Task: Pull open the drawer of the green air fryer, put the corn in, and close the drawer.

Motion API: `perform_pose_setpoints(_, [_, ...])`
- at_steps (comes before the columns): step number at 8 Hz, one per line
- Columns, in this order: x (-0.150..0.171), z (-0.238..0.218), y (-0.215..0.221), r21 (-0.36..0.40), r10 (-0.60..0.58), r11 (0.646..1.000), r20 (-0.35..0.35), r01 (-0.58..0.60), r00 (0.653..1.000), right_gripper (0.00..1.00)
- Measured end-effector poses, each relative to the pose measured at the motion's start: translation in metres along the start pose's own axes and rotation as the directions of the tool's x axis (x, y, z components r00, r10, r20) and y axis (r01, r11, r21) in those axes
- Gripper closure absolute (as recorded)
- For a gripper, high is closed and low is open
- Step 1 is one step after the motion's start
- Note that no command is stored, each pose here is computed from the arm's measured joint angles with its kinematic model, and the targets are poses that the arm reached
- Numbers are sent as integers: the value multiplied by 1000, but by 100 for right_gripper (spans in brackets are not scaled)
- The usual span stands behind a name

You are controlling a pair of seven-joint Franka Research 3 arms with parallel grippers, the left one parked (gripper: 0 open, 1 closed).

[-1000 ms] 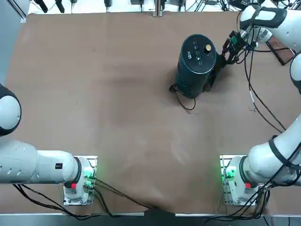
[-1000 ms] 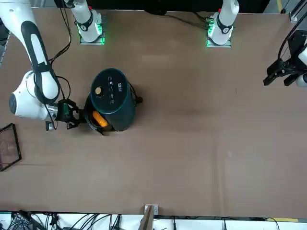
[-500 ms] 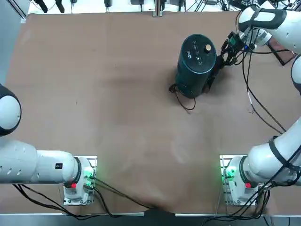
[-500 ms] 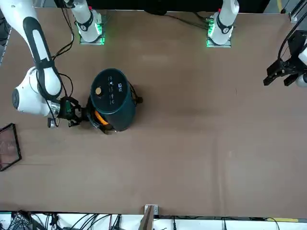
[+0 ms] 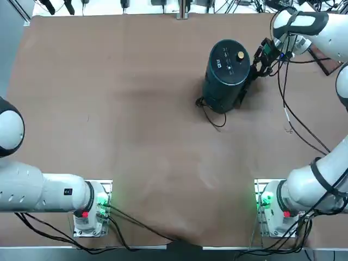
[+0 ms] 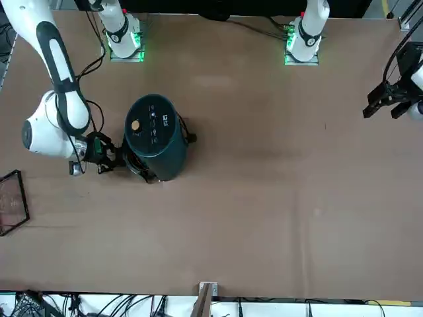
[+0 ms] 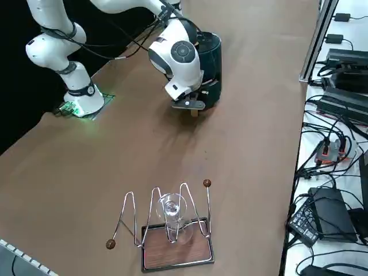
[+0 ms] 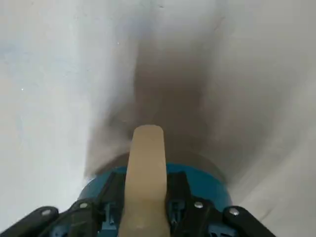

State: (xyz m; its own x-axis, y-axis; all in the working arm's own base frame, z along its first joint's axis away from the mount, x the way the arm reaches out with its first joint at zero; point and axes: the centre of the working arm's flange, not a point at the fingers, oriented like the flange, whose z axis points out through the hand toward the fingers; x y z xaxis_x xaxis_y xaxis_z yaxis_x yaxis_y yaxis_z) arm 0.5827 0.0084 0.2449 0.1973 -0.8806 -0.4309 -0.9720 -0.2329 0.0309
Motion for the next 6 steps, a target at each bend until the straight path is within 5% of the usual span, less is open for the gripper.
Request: perform_pose_setpoints(6, [-15,1,5,36,2,999,-7,-2,1000,55])
